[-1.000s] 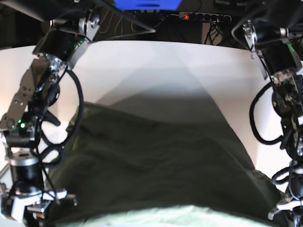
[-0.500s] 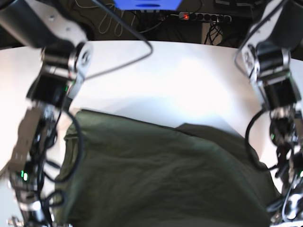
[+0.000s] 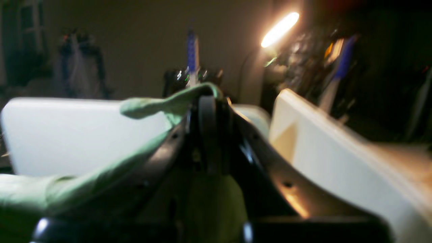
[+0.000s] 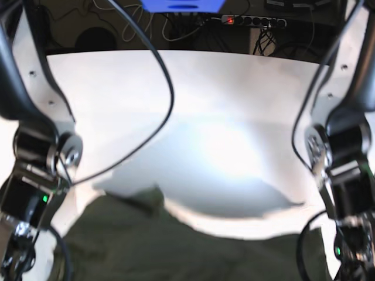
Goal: Layout the t-shirt on the table in an organized manner, then fold the t-shirt properly
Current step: 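Swing the held shirt up and lay it flat across the table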
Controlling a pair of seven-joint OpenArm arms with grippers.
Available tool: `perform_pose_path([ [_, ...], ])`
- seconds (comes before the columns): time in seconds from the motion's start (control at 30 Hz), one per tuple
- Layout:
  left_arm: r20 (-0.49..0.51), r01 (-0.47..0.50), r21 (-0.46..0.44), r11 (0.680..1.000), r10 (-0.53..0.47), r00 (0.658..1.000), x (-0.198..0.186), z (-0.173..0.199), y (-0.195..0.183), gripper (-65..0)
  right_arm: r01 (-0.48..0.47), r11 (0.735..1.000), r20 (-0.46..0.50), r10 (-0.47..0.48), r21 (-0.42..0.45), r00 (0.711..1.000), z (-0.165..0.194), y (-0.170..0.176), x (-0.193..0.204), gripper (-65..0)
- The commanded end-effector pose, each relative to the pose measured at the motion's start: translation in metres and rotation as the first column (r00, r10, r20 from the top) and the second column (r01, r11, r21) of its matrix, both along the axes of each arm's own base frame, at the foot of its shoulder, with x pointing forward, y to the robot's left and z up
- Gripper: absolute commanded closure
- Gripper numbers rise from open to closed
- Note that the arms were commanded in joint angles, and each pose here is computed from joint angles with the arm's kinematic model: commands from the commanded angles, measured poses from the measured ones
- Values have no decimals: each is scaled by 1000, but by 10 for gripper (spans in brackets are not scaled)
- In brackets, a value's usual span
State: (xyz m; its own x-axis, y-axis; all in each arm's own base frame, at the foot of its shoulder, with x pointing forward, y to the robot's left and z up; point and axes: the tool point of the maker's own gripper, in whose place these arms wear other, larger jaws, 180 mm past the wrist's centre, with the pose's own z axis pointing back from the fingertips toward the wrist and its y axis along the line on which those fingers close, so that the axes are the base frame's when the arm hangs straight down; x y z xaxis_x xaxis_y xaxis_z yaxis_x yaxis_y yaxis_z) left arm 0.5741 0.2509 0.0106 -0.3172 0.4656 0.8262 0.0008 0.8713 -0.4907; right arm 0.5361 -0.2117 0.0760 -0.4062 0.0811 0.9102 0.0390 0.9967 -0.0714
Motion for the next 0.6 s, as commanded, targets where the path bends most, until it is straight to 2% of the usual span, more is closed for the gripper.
perform_pose_path([
  [0.0, 103, 5, 28, 1000, -8, 995, -6, 47, -6, 0, -3, 1000, 94, 4, -8, 996, 35, 2, -11, 0],
  [0.13, 141, 16, 69, 997, -26, 990, -12, 64, -18, 0, 17, 1000, 144, -13, -26, 990, 47, 1, -27, 0],
  [0.27, 104, 16, 91, 996, -26, 994, -23, 26, -22, 0, 40, 998, 137, -32, -54, 990, 18, 2, -46, 0],
  [0.43, 26, 7, 146, 989, -11, 1000, -57, -46, -19, 0, 50, 994, 61, -44, -101, 997, -60, 13, -86, 0],
  [0.57, -116, 45, 147, 988, -28, 993, -92, -133, -26, 0, 25, 994, -50, -31, -111, 998, -138, 26, -127, 0],
])
